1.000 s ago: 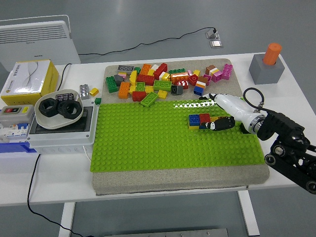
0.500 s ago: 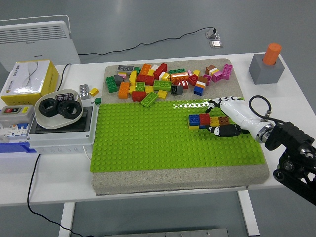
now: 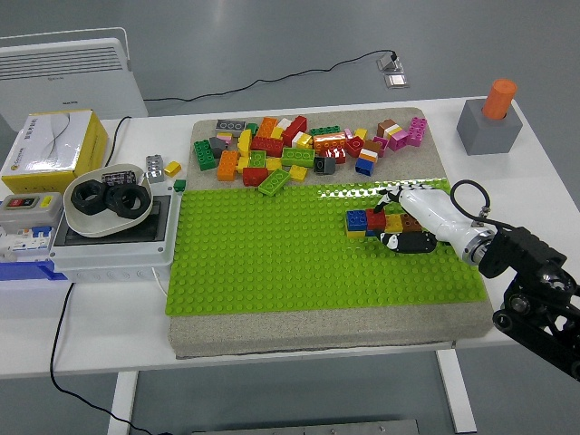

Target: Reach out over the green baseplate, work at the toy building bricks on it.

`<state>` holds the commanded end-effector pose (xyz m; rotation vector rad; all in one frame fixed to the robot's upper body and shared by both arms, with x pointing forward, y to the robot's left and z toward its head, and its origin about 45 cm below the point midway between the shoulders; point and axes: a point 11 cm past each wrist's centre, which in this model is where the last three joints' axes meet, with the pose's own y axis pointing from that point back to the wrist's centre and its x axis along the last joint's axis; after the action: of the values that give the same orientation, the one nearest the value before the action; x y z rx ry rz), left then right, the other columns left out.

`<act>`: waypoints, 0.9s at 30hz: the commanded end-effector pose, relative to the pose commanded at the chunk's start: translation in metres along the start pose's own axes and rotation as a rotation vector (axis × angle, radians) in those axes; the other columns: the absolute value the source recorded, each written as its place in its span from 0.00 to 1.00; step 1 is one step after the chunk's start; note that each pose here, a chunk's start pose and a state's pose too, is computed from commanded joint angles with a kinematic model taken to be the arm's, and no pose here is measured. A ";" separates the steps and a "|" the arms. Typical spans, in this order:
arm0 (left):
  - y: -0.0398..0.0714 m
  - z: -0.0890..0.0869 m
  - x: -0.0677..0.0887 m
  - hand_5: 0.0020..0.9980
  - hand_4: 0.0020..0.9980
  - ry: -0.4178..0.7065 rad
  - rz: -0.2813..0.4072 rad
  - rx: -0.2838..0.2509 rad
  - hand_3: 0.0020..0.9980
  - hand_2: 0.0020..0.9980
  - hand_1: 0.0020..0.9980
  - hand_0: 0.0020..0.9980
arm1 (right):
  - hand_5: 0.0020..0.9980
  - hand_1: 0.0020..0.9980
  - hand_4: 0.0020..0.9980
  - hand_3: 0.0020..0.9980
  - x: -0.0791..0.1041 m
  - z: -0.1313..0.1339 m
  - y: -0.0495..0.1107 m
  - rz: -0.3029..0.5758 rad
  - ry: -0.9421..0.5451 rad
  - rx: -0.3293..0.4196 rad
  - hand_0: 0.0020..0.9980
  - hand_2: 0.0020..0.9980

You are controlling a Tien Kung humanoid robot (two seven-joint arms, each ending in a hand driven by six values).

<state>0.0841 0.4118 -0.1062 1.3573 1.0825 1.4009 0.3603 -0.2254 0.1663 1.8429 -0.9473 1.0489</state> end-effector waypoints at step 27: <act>0.000 0.003 -0.001 1.00 0.97 0.001 -0.001 -0.006 0.73 0.59 0.43 0.64 | 0.44 0.93 0.64 0.65 -0.017 0.010 -0.007 -0.057 -0.006 -0.036 0.94 0.89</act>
<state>0.0868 0.4109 -0.1059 1.3515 1.0786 1.4034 0.3629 -0.2278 0.1458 1.8337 -0.9062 0.9869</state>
